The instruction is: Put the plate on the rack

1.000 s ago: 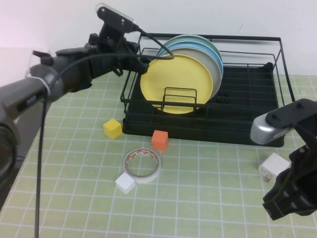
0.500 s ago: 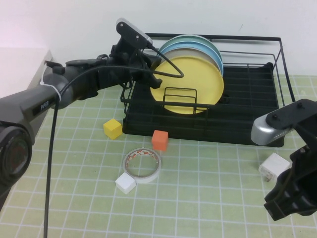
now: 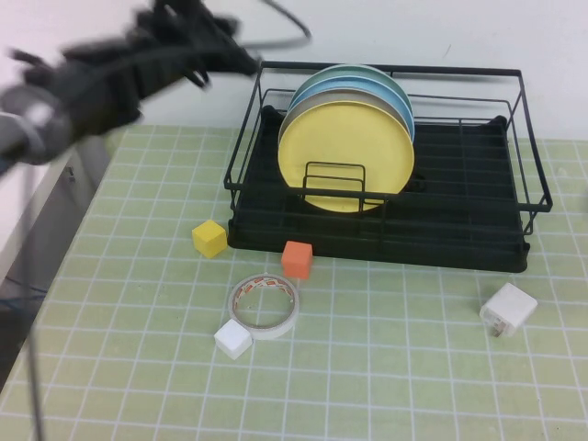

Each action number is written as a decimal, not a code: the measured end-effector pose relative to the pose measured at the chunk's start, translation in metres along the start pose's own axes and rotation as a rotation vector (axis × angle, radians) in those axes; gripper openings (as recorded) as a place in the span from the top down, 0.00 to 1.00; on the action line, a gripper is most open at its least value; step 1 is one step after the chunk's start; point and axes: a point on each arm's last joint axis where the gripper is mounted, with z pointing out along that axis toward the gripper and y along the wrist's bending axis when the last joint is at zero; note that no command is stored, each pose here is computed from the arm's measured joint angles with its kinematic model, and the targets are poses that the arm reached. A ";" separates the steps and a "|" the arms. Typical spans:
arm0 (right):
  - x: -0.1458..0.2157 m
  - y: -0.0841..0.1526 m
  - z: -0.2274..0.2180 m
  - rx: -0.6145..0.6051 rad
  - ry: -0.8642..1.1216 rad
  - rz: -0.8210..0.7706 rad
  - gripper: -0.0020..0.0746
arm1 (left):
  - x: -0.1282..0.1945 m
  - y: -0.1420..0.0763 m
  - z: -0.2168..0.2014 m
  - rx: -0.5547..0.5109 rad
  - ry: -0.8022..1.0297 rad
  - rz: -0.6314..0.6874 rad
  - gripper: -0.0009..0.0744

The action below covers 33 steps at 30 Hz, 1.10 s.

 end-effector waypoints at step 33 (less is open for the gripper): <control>0.122 -0.010 0.007 0.022 -0.464 0.099 0.97 | 0.055 -0.051 -0.403 -0.212 -0.290 -0.101 0.99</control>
